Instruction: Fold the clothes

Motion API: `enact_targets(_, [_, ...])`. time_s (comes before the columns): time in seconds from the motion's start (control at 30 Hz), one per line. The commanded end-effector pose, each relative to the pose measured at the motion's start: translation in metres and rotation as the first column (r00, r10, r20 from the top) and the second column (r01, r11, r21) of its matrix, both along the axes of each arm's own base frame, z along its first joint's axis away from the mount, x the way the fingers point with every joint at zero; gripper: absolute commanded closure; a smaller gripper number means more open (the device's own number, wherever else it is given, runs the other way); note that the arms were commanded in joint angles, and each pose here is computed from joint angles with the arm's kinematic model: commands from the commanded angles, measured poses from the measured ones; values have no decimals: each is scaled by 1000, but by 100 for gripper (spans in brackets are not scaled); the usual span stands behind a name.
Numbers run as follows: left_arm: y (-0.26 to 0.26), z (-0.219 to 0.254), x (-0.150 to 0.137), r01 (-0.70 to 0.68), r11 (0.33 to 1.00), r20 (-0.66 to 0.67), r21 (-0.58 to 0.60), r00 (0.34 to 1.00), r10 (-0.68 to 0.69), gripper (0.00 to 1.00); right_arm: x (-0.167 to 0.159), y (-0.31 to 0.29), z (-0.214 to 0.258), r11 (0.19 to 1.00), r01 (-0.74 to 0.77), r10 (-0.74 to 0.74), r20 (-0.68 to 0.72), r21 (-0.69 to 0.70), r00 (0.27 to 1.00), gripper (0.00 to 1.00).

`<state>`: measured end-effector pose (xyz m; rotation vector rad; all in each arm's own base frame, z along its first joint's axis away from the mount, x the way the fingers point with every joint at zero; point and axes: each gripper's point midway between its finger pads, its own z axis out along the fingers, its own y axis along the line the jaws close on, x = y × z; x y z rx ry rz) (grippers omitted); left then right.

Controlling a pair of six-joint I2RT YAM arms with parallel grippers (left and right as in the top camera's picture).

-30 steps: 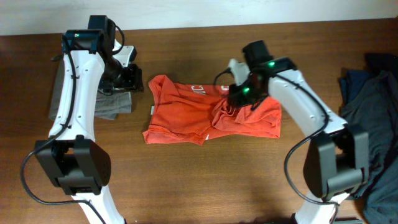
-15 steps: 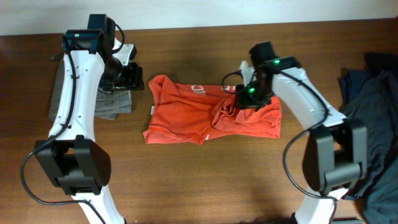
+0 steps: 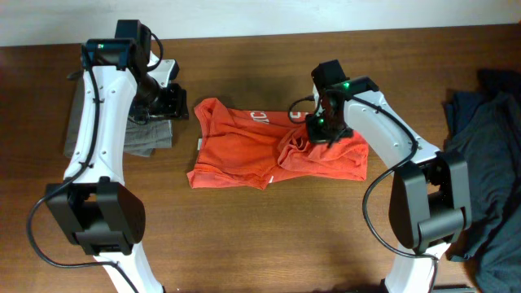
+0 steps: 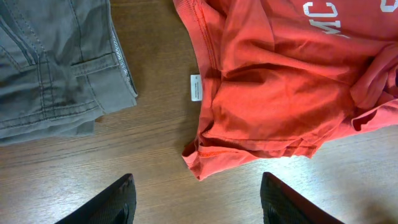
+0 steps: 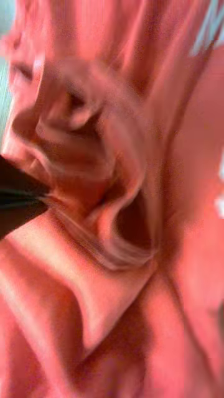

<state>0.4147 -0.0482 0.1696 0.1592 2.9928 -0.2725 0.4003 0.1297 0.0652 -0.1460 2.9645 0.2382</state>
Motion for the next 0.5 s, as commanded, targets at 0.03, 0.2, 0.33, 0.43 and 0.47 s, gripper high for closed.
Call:
enact_targets(0.03, [-1, 9, -2, 7, 1000, 25, -4, 1000, -7, 36, 3, 72, 30, 903, -173, 159, 67, 393, 985, 96])
enact_targets(0.2, [-1, 9, -3, 7, 1000, 22, -4, 1000, -7, 36, 5, 101, 38, 871, -246, 208, 133, 426, 969, 96])
enact_targets(0.33, [-1, 9, -2, 7, 1000, 25, -4, 1000, -7, 36, -3, 116, 30, 896, -284, 249, 143, 343, 958, 96])
enact_targets(0.43, [-1, 9, -2, 7, 1000, 24, -4, 1000, -7, 36, -8, 132, 24, 910, -282, 248, 144, 303, 958, 96])
enact_targets(0.47, [-1, 9, -2, 7, 1000, 24, -4, 1000, -7, 36, -8, 137, 23, 908, -287, 252, 149, 305, 956, 96])
